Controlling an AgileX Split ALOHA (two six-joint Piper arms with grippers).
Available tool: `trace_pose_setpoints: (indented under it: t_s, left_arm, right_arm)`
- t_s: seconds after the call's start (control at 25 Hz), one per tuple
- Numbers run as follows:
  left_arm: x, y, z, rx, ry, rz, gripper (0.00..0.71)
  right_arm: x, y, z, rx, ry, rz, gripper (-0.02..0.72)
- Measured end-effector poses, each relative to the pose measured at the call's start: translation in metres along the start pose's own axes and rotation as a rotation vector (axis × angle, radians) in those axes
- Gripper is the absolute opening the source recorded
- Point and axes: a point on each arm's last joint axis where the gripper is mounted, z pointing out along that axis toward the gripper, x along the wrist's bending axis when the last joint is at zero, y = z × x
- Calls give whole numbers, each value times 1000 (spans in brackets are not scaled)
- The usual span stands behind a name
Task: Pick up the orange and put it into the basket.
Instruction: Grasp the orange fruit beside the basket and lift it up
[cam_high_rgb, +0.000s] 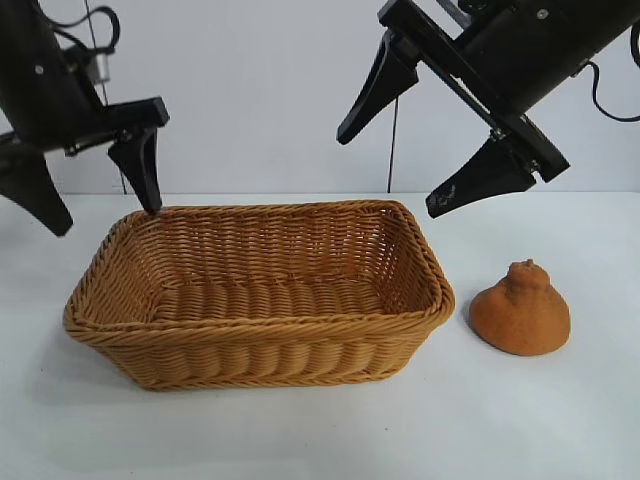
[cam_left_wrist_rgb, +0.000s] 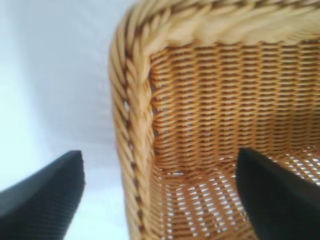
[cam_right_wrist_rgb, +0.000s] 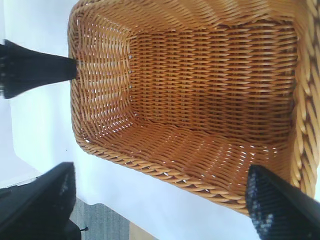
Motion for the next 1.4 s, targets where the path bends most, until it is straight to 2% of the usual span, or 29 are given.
trace_pose_setpoints:
  t_s: [0.16,0.32,0.52,0.68,0.92,1.08,1.24,1.4]
  left_arm:
    - [28,-1,-4,31,92,-18,592]
    - [46,-1,-6,39,119,-53,589]
    - [48,-5,-8,41,121,-49,587]
    - [49,-27,-16,64,135,-39,586]
    - [50,-92,-39,102,153,-32,585]
    - [50,-148,-63,69,152,-31,585]
    - [50,-206,-79,8,149,-32,585]
    - [51,-255,-86,-105,143,-33,585]
  right_arm:
    - [0,0,0,1,-1,-1,631]
    - [0,0,0,1,-1,-1,631]
    - [0,0,0,1,-1,-1,631]
    - [0,0,0,1,-1,-1,631]
    - [0,0,0,2,-2,-2,631]
    - [0,0,0,3,-2,-2,631]
    - [0,0,0,3,-2,-2,631]
    - [0,0,0,3,-2,-2,631]
